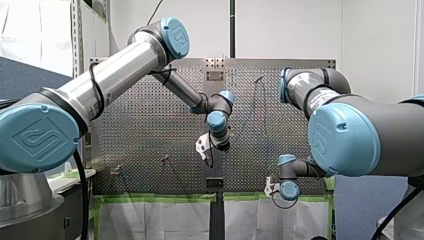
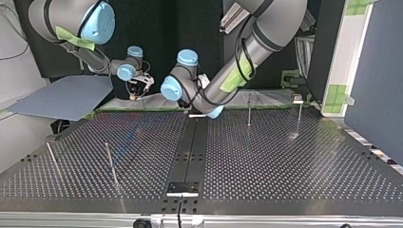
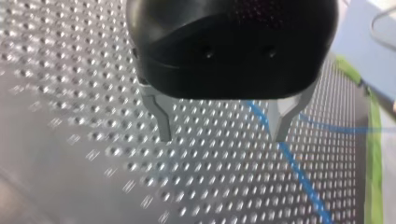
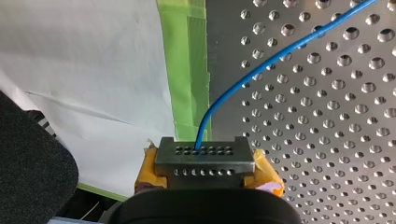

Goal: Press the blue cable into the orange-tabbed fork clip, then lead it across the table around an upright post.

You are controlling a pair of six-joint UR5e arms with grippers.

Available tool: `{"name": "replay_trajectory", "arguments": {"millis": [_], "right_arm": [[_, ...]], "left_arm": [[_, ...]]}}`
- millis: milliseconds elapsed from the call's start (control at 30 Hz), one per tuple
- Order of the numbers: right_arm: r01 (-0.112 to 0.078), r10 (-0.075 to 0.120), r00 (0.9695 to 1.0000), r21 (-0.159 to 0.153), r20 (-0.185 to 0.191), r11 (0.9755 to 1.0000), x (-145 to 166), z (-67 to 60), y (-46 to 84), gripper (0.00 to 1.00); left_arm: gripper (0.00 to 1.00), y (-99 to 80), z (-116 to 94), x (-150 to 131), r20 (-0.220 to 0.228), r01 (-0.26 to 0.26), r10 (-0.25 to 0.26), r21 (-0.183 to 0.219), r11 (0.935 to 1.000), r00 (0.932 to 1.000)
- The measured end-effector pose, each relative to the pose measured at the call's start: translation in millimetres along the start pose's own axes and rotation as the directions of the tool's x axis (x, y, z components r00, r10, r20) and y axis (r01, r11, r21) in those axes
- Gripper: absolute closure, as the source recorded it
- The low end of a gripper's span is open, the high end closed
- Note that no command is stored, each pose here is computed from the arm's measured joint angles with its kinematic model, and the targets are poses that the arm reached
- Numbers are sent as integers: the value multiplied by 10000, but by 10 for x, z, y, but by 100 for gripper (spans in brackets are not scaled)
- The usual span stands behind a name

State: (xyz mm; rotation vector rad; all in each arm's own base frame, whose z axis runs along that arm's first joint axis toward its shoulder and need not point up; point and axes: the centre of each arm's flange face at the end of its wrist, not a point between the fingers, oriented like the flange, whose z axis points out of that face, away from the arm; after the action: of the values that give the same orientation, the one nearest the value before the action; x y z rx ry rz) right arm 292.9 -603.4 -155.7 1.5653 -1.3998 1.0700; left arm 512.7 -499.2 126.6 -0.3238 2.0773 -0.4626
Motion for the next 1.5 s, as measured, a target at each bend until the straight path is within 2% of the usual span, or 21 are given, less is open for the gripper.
{"name": "replay_trajectory", "arguments": {"millis": [100, 233, 467, 700, 867, 1000, 1233, 1367, 1500], "right_arm": [[14, -14, 10000, 12, 0, 10000, -1, -3, -8, 100], [28, -28, 10000, 30, -1, 10000, -2, -6, -19, 100], [45, -45, 10000, 78, -2, 10000, -4, -15, -44, 100], [54, -54, 10000, 92, -3, 9999, -6, -20, -59, 100], [55, -55, 10000, 92, -3, 9999, -7, -21, -61, 100], [55, -55, 10000, 92, -3, 9999, -7, -21, -62, 100], [44, -44, 10000, 92, 6, 9999, -13, -22, -61, 100], [42, -42, 10000, 92, 5, 9999, -12, -22, -61, 100], [46, -46, 10000, 91, 3, 9999, -10, -22, -61, 100]], "left_arm": [[0, -79, -3, 50, -75, 333, -330, 434, 9985, 9994], [0, -141, 33, 114, -201, 810, -794, 953, 9921, 9966], [0, -3, 279, 303, -563, 1527, -1463, 1327, 9793, 9876], [0, 94, 462, 450, -810, 1738, -1619, 1728, 9695, 9835], [0, 94, 533, 414, -728, 1607, -1483, 2141, 9635, 9863], [0, 145, 561, 369, -539, 1322, -1239, 1989, 9711, 9908], [0, 256, 525, 372, -402, 561, -516, 1191, 9913, 9979], [0, 352, 509, 400, -295, 141, -119, 770, 9969, 9995], [0, 495, 523, 437, -59, -197, 200, 422, 9989, 9998]]}}
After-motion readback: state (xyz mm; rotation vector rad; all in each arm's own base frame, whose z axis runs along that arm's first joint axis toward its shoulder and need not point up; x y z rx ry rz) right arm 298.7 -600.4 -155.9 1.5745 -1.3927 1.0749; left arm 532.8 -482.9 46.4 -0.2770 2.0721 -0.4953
